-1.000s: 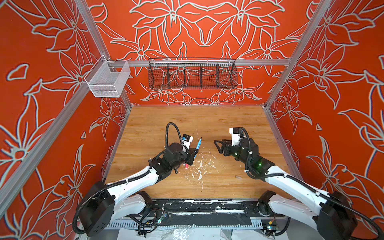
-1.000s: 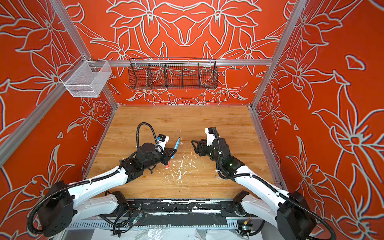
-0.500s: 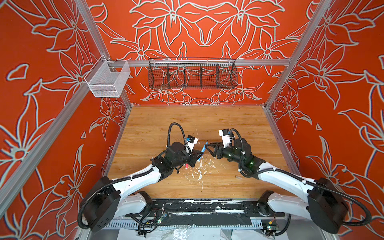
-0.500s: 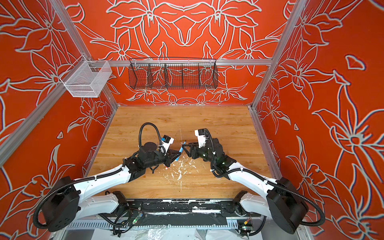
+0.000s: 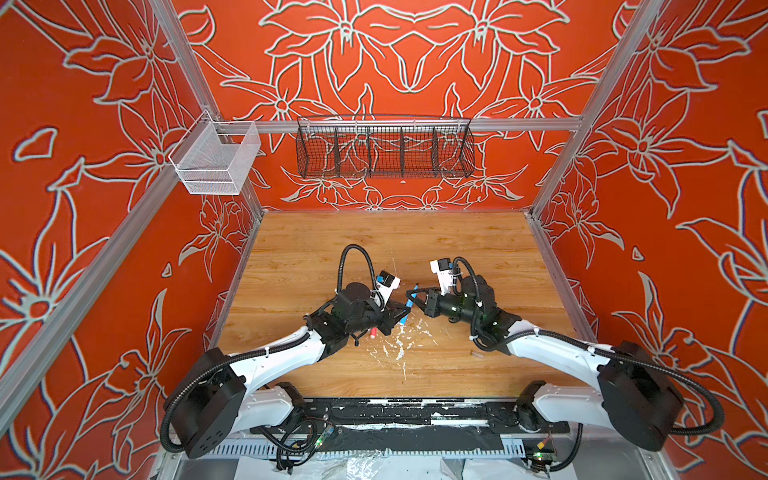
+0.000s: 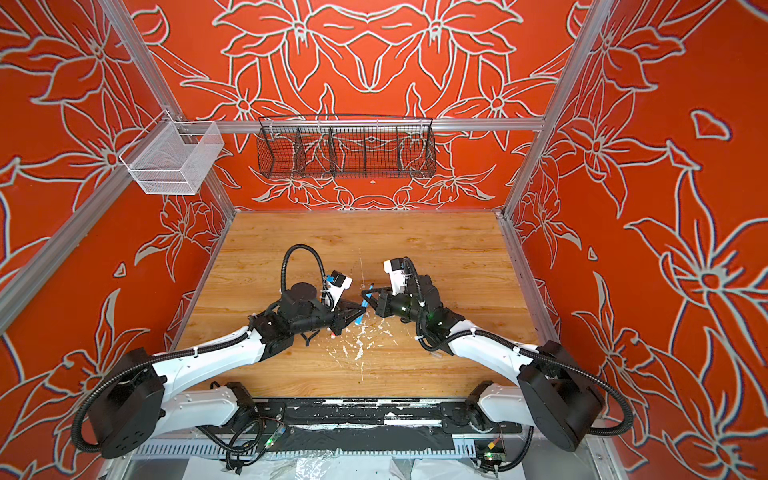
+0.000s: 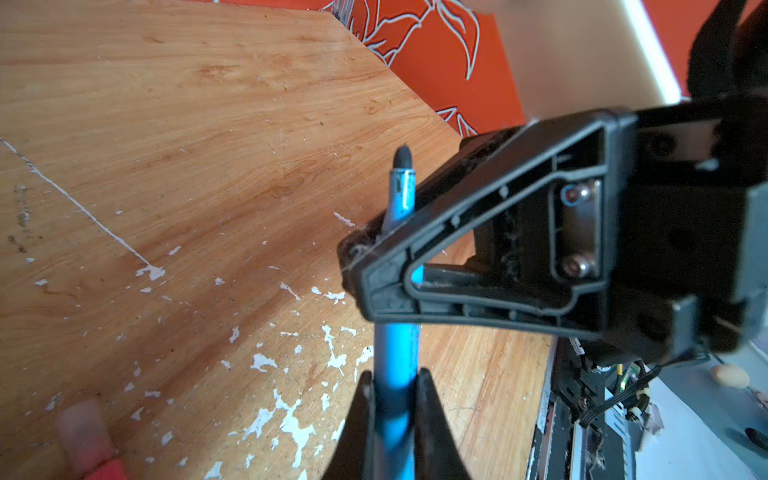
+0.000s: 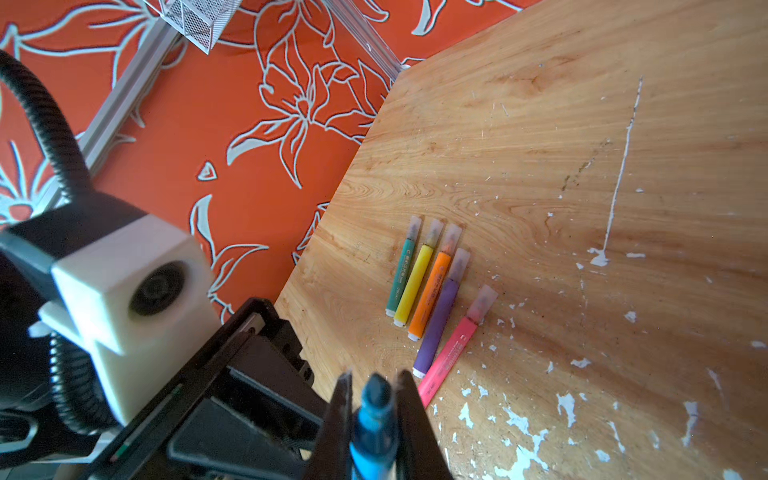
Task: Insert the pens into the pen caps
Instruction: 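Move the open right gripper to the blue marker tip while left holds it, then withdraw the right gripper from the blue marker tip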
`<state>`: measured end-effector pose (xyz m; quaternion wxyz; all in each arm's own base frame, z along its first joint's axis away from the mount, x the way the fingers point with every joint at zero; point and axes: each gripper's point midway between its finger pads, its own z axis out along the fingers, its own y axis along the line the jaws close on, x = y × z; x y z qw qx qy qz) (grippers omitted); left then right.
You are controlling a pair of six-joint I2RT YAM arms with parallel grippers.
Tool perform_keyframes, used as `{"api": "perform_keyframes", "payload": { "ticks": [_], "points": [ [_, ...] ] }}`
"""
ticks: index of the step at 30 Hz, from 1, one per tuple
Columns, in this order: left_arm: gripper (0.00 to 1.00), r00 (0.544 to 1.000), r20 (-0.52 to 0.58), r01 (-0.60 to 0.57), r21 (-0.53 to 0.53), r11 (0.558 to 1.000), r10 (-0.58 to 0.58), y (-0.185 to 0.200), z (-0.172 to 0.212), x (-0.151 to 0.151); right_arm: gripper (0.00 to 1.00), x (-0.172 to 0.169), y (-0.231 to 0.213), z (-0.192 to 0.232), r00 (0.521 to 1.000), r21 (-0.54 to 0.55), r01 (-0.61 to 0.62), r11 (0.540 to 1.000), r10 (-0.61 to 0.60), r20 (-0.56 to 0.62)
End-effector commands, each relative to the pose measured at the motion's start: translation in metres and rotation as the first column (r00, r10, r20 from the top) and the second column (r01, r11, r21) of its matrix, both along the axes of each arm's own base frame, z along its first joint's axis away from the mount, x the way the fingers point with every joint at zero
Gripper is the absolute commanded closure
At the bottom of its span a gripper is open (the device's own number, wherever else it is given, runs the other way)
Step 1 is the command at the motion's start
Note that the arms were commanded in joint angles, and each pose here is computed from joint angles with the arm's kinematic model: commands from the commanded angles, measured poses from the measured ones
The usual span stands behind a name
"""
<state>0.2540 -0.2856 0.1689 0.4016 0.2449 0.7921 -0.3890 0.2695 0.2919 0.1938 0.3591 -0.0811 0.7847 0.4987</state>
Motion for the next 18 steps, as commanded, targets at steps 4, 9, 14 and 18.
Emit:
{"api": "perform_keyframes", "payload": {
  "ticks": [4, 9, 14, 18],
  "points": [
    [0.80, 0.999, 0.044, 0.016, -0.030, 0.999, -0.015, -0.006, 0.018, 0.003, 1.00, -0.001, 0.005, 0.013, 1.000, 0.083, -0.009, 0.997, 0.009, 0.002],
    [0.68, 0.999, 0.049, 0.010, -0.039, 0.999, -0.008, -0.006, 0.018, 0.003, 1.00, -0.003, 0.006, 0.013, 1.000, 0.085, -0.008, 0.996, 0.007, 0.007],
    [0.64, 0.999, 0.044, 0.016, -0.040, 0.999, -0.014, -0.008, 0.016, 0.004, 1.00, -0.006, 0.010, 0.015, 1.000, 0.119, -0.030, 0.992, 0.029, 0.005],
    [0.62, 0.999, 0.037, 0.024, -0.037, 0.999, -0.023, -0.010, 0.013, 0.005, 1.00, -0.010, 0.013, 0.019, 0.998, 0.195, -0.056, 0.979, 0.054, 0.016]
  ]
}}
